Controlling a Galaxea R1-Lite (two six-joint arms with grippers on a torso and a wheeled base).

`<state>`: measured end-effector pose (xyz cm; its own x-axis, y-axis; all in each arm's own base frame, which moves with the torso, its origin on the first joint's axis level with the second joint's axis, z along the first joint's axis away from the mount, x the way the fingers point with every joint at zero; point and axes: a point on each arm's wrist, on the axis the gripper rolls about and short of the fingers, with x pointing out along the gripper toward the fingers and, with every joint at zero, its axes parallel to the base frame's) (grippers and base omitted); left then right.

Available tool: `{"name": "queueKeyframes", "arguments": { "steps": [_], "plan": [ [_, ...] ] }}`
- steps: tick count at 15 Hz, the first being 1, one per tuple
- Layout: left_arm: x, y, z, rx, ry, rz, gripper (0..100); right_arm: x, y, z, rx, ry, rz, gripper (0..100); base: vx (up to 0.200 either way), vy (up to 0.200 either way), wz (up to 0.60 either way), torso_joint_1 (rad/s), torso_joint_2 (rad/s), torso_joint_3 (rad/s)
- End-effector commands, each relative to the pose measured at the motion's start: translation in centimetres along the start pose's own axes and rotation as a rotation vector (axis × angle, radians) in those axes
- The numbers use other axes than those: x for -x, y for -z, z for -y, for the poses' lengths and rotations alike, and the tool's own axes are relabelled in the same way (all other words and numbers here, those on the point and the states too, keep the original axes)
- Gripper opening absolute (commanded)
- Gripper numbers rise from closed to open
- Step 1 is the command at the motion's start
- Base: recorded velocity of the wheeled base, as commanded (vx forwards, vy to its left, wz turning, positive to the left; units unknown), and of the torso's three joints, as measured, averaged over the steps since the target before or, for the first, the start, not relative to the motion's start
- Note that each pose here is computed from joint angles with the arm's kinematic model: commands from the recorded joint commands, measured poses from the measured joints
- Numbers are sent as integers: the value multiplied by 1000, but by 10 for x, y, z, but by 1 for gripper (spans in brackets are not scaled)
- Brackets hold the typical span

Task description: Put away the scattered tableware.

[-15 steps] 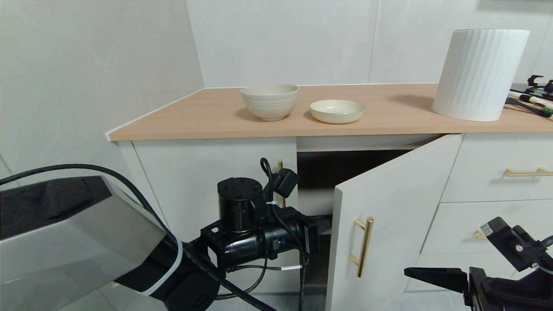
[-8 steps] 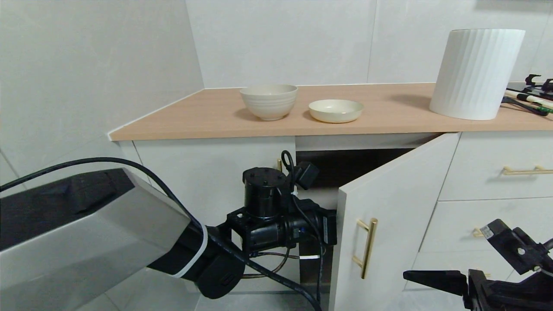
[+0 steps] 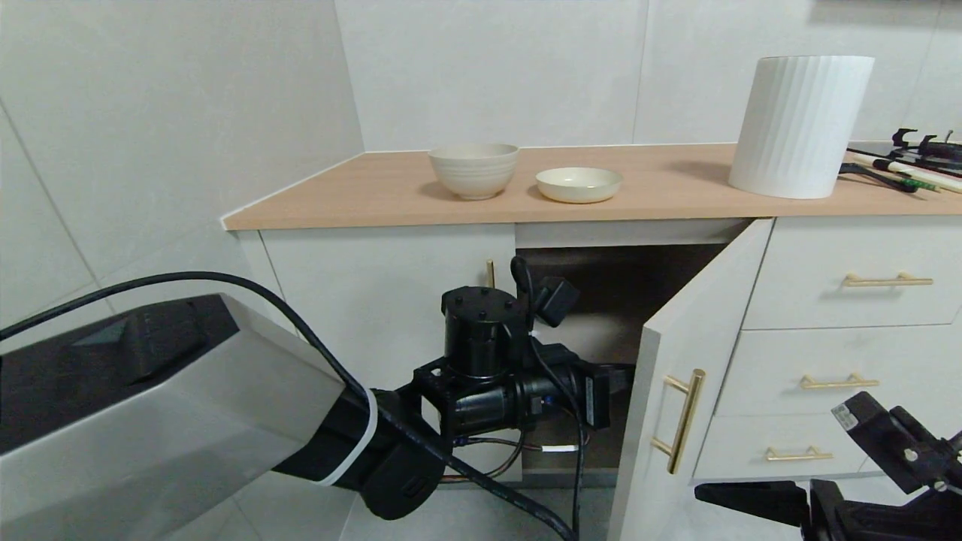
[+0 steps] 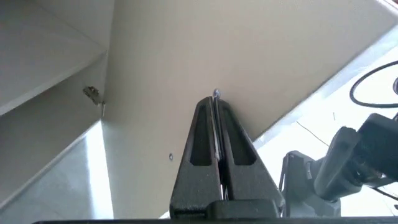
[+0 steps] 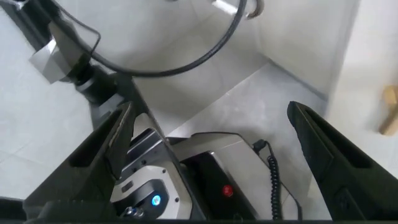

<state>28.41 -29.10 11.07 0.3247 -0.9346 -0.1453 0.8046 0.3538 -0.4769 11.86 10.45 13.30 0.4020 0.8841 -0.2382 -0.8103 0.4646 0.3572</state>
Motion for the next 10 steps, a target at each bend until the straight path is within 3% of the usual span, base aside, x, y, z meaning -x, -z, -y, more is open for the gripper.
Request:
{"name": "queueKeyframes", "arguments": {
  "steps": [1, 4, 7, 9, 10],
  "plan": [
    [-10, 3, -6, 7, -7, -12, 0, 0, 0, -1, 1, -3, -1, 100, 0, 0, 0, 0, 0, 0],
    [-21, 2, -7, 2, -40, 10, 0, 0, 2, -2, 1, -12, -7, 100, 0, 0, 0, 0, 0, 0],
    [-23, -1, 5, -9, -57, 34, 0, 2, 1, -8, 18, -46, -1, 100, 0, 0, 0, 0, 0, 0],
    [-23, 3, 25, -17, -24, 18, 0, 3, 1, -11, 25, -58, 5, 100, 0, 0, 0, 0, 0, 0],
    [-14, 14, 72, -30, 139, -62, 0, 10, 5, -24, 52, -152, 1, 100, 0, 0, 0, 0, 0, 0]
  ]
}}
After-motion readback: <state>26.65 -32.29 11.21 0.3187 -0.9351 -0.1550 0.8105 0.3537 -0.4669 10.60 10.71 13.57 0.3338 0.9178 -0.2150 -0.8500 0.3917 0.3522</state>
